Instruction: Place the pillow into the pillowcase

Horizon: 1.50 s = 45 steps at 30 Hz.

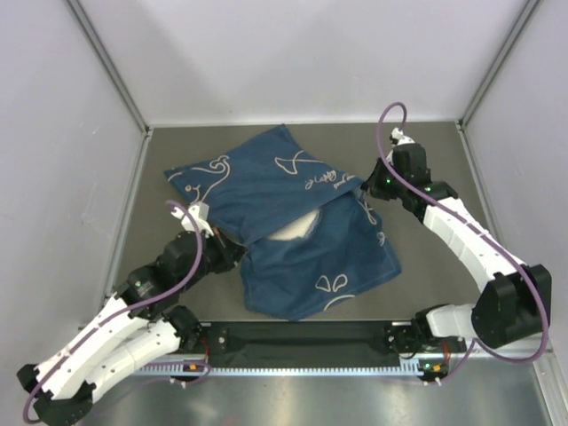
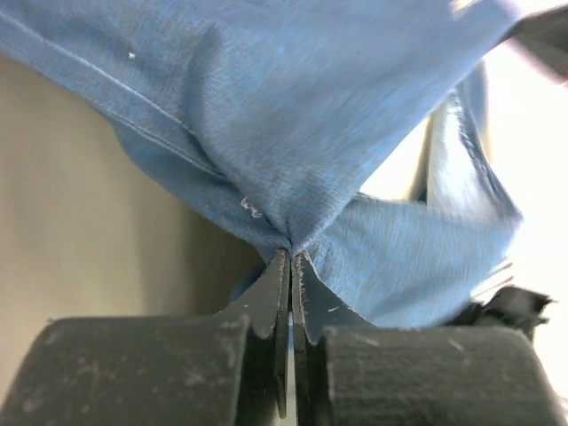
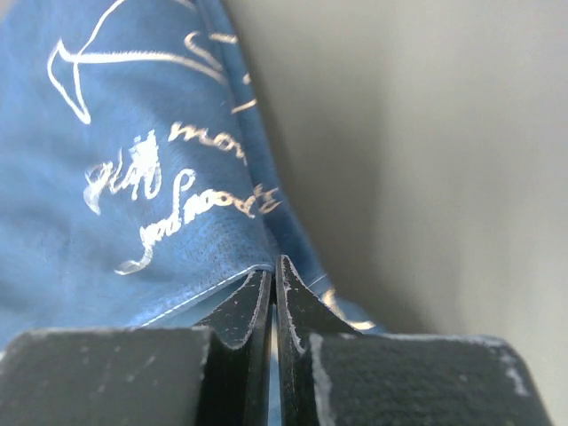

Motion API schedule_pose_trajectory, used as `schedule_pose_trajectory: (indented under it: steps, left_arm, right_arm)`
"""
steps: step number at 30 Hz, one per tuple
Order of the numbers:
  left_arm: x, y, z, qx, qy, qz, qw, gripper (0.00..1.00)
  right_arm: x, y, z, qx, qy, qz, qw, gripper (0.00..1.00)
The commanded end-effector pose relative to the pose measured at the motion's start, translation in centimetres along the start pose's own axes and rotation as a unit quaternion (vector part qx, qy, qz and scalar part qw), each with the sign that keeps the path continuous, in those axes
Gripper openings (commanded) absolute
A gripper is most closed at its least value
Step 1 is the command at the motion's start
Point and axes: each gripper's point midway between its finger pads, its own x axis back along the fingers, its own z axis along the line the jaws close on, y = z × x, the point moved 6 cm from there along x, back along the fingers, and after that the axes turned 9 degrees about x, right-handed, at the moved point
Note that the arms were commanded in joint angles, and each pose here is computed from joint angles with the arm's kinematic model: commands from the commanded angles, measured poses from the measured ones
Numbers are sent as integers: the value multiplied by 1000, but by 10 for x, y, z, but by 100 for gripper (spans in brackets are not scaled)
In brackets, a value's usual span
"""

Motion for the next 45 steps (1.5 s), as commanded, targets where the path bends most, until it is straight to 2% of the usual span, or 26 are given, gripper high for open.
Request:
schedule_pose_trajectory:
  steps: [1,3,5,8,9,10,12,14,16,17,18,19,21,24,27,33,35,36,38,39,45]
  left_arm:
    - [-11,-28,38,9,55,41,998,0]
    - [-16,-40,50,29,50,49,997,0]
    - [-14,-42,62,39,63,37,997,0]
    - [-3,-31,59,50,50,-3,998,0]
    - [-2,-29,60,48,56,-7,997,0]
    - [0,-24,57,40,58,-14,997,0]
    - [-5,-26,56,29,68,0,997,8]
    - [-10,-27,52,22,80,12,996,21]
    - [-10,-21,45,17,73,6,997,31]
    - [-10,-19,42,14,71,4,997,40]
    - [-10,-16,41,11,73,-2,997,69]
    - [-5,-10,35,1,71,-9,997,91]
    - [0,1,33,-15,92,-30,995,99]
    - [18,24,20,-44,98,-63,992,99]
    - [36,45,2,-65,67,-94,991,99]
    - [55,63,-14,-113,-13,-150,982,99]
    - [57,63,-14,-124,-38,-166,978,99]
    - [53,60,-8,-146,-37,-164,975,99]
    - [57,61,-7,-152,-53,-179,971,99]
    - [52,58,-1,-169,-49,-178,968,99]
    - [56,52,8,-197,-69,-184,961,99]
  right_arm:
    - [9,34,-46,-29,-122,-90,988,0]
    - [6,21,-53,-31,-133,-74,988,0]
    - [5,11,-70,-51,-154,-65,985,0]
    - [1,0,-85,-82,-140,-50,985,1]
    - [2,1,-92,-93,-139,-49,985,7]
    - [2,2,-90,-89,-125,-45,987,18]
    - [3,3,-85,-85,-105,-46,990,56]
    - [8,5,-80,-82,-90,-54,991,69]
    - [16,10,-73,-78,-69,-63,993,79]
    - [19,11,-70,-76,-62,-65,993,82]
    - [23,11,-67,-74,-54,-62,994,87]
    - [32,15,-65,-67,-51,-70,994,89]
    - [43,23,-62,-61,-49,-84,993,96]
    - [72,37,-53,-47,-29,-116,992,99]
    - [95,46,-48,-35,-9,-144,989,100]
    - [158,43,-36,18,-10,-252,968,100]
    - [164,29,-41,29,-24,-265,963,100]
    - [179,24,-40,38,-30,-294,955,100]
    - [178,7,-46,42,-37,-303,951,100]
    - [190,-1,-44,47,-35,-329,942,100]
    - [183,-44,-53,49,-37,-329,942,100]
